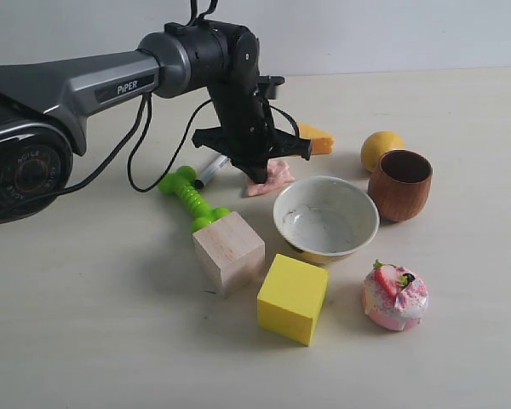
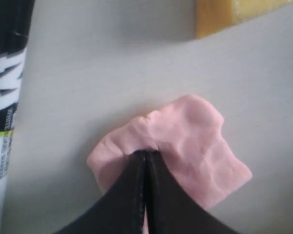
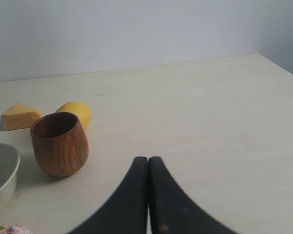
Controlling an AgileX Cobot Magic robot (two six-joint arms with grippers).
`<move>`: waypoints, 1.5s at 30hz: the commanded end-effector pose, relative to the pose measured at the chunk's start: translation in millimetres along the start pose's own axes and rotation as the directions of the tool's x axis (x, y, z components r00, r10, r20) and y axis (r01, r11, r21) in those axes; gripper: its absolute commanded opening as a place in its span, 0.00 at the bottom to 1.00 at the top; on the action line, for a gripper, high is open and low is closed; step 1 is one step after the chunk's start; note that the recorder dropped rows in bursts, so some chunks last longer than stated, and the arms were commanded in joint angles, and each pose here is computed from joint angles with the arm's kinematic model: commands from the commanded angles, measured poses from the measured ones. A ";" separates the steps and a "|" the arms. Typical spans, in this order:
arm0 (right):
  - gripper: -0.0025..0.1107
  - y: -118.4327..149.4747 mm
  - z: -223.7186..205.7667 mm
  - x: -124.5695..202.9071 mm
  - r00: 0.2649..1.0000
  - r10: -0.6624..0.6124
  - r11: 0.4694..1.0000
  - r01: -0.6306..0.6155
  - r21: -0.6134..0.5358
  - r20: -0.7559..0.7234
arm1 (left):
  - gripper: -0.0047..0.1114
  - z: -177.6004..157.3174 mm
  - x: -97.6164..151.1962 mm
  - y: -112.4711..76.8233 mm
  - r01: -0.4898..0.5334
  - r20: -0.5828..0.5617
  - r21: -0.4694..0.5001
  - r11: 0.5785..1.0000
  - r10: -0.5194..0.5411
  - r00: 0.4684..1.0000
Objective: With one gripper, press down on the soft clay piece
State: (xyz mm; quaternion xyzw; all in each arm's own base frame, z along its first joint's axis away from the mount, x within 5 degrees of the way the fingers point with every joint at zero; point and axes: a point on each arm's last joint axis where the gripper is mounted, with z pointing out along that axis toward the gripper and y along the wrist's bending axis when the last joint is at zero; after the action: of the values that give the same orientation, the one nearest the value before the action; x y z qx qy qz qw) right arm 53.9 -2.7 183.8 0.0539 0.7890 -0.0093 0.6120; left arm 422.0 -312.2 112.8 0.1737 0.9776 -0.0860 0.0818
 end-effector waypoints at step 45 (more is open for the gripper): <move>0.02 0.0 0.0 0.6 1.000 -0.003 1.000 0.003 -0.002 0.008 | 0.16 -26.4 0.2 -7.8 -0.020 0.008 0.027 0.999 0.020 1.000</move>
State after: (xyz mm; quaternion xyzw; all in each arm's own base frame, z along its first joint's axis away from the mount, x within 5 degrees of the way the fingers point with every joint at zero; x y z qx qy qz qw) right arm 53.9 -2.7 183.8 0.0539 0.7890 -0.0093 0.6120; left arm 417.1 -312.5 135.1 0.1839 0.9751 -0.0918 0.0833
